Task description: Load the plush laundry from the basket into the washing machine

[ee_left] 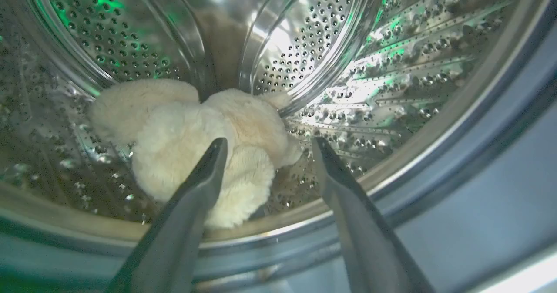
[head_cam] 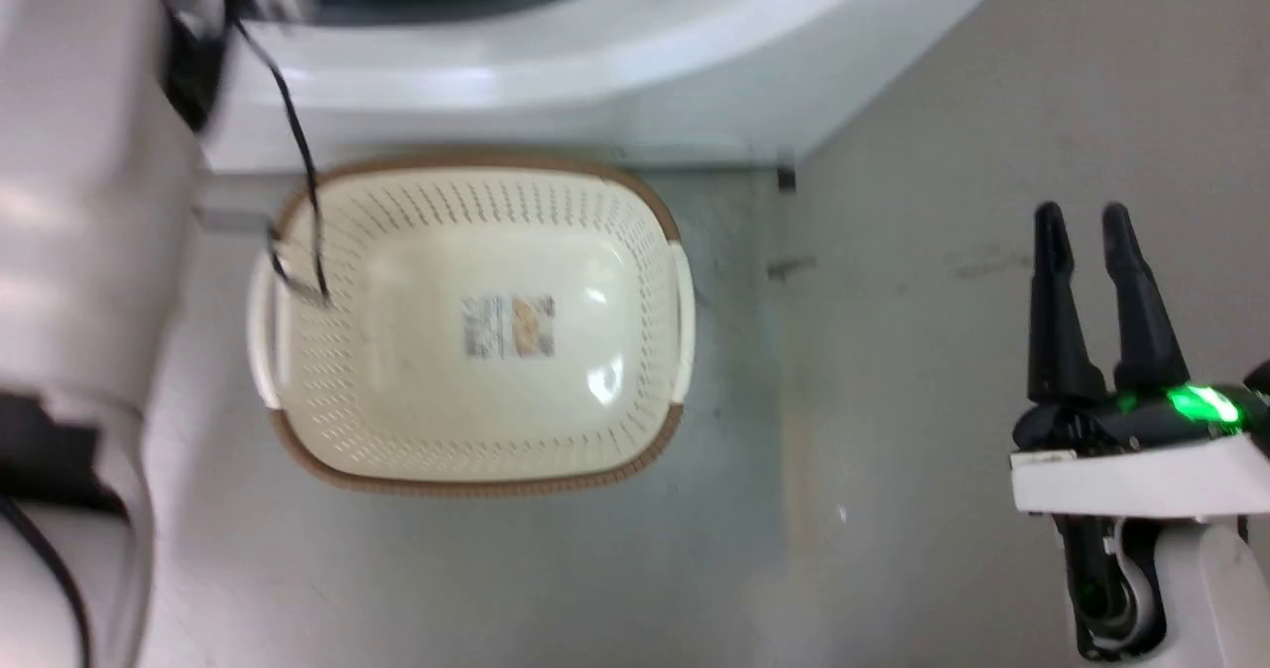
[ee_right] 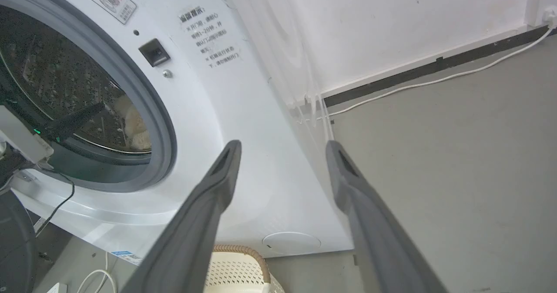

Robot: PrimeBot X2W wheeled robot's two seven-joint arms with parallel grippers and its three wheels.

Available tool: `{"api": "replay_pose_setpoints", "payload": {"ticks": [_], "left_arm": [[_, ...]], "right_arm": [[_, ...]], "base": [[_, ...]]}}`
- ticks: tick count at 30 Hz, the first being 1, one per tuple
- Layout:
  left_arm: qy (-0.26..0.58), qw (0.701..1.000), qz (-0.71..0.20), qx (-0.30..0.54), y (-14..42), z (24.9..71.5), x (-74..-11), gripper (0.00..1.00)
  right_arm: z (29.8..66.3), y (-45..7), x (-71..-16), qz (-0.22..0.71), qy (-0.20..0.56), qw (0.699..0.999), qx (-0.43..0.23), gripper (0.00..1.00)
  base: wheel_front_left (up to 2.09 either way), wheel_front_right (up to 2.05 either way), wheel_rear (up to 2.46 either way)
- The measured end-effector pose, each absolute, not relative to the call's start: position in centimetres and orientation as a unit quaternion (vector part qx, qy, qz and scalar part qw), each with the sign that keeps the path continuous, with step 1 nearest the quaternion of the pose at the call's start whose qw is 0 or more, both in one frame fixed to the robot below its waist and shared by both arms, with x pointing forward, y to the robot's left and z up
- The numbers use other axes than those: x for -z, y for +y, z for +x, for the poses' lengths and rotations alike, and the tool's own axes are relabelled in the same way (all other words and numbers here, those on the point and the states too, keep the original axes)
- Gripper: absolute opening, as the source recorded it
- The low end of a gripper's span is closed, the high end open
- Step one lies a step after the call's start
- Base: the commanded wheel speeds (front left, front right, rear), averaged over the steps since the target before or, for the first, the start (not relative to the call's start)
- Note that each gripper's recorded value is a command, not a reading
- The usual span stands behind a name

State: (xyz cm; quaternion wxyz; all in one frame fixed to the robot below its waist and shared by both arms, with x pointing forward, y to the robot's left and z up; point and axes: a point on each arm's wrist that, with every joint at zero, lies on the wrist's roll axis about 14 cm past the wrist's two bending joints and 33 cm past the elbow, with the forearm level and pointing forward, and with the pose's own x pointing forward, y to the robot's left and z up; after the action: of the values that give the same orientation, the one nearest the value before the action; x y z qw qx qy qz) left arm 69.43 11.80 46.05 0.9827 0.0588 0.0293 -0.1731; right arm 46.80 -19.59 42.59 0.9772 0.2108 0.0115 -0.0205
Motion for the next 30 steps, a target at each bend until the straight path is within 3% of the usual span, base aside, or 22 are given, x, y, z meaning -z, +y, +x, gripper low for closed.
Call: {"api": "replay_pose_setpoints", "payload": {"ticks": [16,30], "left_arm": [[0.030,0.984,0.052,0.168,15.0,53.1,-49.3,1.00],[-0.038,0.999,0.012,0.015,22.3,40.6,-52.4,1.00]], "right_arm": [[43.3,-16.9,-52.1,0.182,-0.085,0.979,-0.037,1.00],[39.5,-13.3,-55.9,0.165,-0.118,0.974,-0.099,1.00]], "base": [[0.00,0.00,0.00],[0.00,0.00,0.00]]}}
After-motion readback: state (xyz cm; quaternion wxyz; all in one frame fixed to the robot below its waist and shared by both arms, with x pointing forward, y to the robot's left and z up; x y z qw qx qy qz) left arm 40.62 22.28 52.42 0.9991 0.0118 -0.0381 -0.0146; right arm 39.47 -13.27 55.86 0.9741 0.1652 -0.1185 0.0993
